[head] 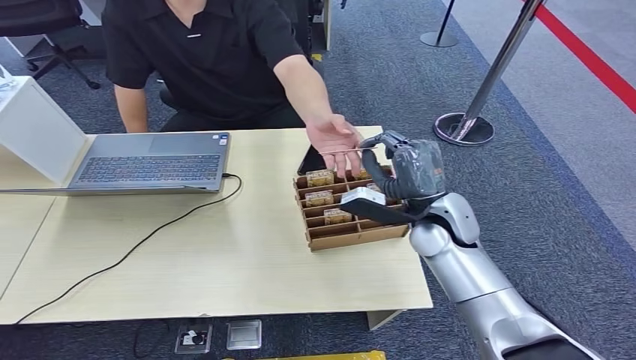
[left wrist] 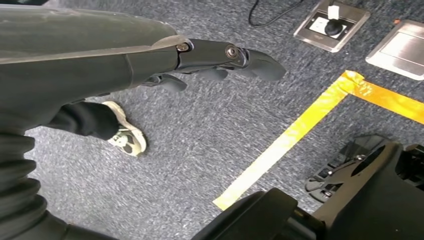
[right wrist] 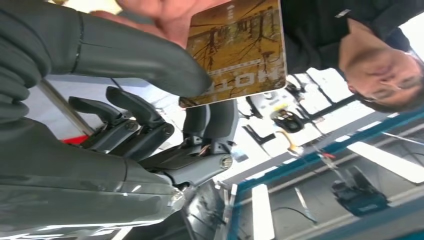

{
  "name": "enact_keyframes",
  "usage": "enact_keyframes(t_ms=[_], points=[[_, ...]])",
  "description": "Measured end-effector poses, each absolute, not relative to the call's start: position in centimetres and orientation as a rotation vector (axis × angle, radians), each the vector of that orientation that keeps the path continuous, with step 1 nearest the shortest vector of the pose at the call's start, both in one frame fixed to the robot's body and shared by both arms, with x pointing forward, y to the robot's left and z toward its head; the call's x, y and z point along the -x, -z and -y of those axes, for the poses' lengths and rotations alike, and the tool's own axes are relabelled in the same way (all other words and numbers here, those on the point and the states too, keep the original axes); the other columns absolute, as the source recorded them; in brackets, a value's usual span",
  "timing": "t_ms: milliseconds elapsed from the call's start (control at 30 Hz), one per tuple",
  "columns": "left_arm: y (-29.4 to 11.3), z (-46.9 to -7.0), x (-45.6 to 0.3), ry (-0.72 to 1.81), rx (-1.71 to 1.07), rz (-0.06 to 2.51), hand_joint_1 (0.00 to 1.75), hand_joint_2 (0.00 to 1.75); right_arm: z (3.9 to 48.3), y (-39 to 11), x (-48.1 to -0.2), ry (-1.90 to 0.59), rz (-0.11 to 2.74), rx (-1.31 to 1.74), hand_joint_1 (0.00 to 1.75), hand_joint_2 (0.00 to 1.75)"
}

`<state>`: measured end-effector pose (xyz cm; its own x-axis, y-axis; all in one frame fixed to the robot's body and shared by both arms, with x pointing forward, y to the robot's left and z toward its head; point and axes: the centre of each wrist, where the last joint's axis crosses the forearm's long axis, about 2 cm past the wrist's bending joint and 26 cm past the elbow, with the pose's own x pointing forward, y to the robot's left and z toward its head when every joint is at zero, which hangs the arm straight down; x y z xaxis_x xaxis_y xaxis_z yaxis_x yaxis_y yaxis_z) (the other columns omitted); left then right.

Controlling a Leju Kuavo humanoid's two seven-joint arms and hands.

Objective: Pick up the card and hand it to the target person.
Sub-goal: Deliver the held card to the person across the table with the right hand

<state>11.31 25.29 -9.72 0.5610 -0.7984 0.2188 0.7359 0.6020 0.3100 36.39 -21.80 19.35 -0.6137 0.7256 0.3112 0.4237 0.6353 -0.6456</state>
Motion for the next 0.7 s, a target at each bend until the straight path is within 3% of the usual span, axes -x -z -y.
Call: enact_keyframes(t_ms=[367, 400, 433, 500, 533, 567, 700], points=[[9.6, -24.9, -11.8, 0.959, -0.201, 0.340, 0.00, 1.75, 18.7, -18.6, -38.9, -0.731, 2.257, 0.878, 1.75, 1.75], [9.6, -24.9, -11.8, 0.959, -0.201, 0.340, 0.00, 1.31, 18.7, -18.5, -39.0, -0.733, 2.253, 0.879, 1.75, 1.75], [9.6, -24.8, -11.8, 0.959, -0.200, 0.340, 0.00, 0.87, 18.7, -18.5, -39.1, -0.736, 2.250, 0.881, 1.47, 1.75], [9.6, -24.8, -11.8, 0.959, -0.199, 0.339, 0.00, 0.00, 18.7, -18.3, -39.2, -0.740, 2.243, 0.882, 0.59, 1.75], [9.6, -24.8, -11.7, 0.959, -0.198, 0.335, 0.00, 0.00, 18.7, -18.3, -39.3, -0.739, 2.239, 0.882, 0.16, 1.75], [9.6, -24.8, -11.6, 0.959, -0.197, 0.331, 0.00, 0.00, 18.7, -18.2, -39.3, -0.737, 2.234, 0.881, 0.00, 1.75], [9.7, -24.8, -11.2, 0.958, -0.195, 0.319, 0.00, 0.00, 18.8, -18.1, -39.5, -0.713, 2.223, 0.884, 0.00, 0.00]])
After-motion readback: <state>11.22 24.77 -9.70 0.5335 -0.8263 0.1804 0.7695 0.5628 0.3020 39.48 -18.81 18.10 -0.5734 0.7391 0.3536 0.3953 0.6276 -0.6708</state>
